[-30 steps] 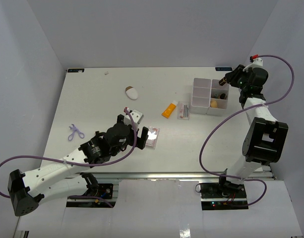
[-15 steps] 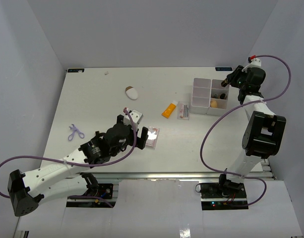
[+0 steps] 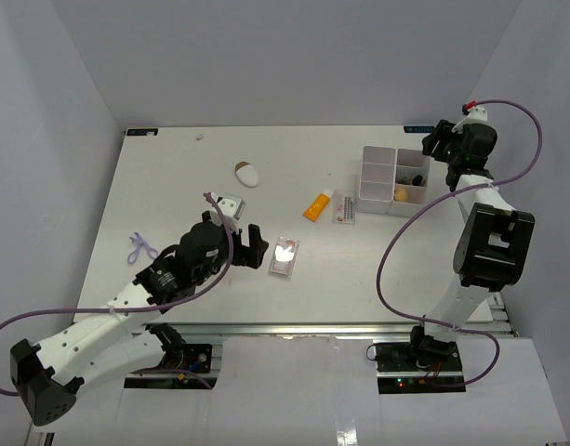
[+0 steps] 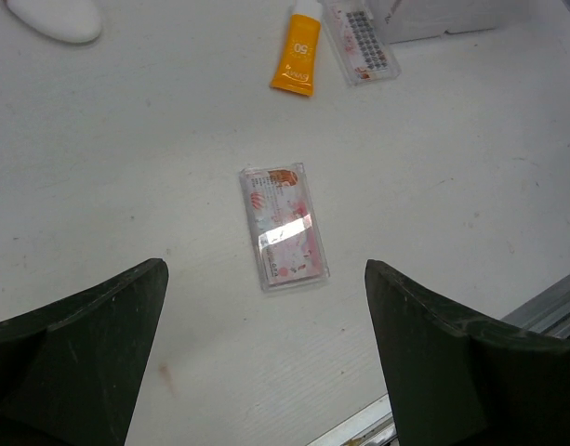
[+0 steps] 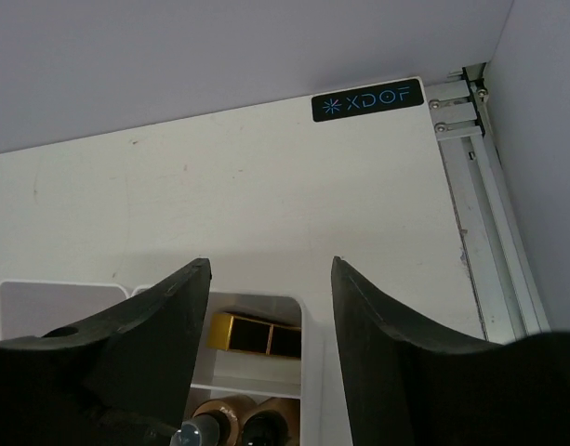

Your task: Organize the makeup

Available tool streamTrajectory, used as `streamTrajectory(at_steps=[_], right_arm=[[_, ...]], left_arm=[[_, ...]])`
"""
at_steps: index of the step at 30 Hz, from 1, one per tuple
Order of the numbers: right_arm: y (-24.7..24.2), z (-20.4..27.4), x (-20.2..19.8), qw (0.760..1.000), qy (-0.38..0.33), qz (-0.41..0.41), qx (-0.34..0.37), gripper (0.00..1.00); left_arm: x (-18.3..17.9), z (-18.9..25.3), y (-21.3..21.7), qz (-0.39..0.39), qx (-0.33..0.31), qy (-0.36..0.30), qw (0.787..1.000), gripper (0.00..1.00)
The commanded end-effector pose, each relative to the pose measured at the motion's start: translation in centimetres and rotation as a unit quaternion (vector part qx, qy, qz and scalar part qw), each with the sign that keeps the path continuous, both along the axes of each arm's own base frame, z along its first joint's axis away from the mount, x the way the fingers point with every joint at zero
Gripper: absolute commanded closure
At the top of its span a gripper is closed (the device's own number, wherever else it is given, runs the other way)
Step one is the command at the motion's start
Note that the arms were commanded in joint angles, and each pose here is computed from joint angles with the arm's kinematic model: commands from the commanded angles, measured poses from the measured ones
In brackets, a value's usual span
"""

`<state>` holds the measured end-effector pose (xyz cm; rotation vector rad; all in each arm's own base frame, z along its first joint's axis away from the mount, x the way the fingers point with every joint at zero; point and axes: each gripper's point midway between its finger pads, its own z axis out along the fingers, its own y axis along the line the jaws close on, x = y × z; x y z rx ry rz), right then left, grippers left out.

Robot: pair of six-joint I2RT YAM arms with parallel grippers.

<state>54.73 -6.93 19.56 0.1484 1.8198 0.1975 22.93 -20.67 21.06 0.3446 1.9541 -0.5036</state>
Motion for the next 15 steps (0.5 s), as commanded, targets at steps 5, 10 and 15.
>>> streamTrajectory(at_steps=[5, 10, 15], right_arm=[[6.6, 7.2, -8.7, 0.982, -0.046, 0.18, -0.031, 0.32], [18.3, 6.7, -24.6, 0.836, -0.015, 0.54, 0.097, 0.32], [21.1, 4.7, -30.2, 0.796, -0.017, 0.595, 0.106, 0.33]], left_arm=[[0.2, -0.3, 2.7, 0.073, -0.058, 0.089, 0.992, 0.02], [0.1, -1.4, 6.3, 0.162, -0.065, 0.141, 0.974, 0.09], [0.3, -4.3, 10.2, 0.239, -0.032, 0.19, 0.952, 0.15]])
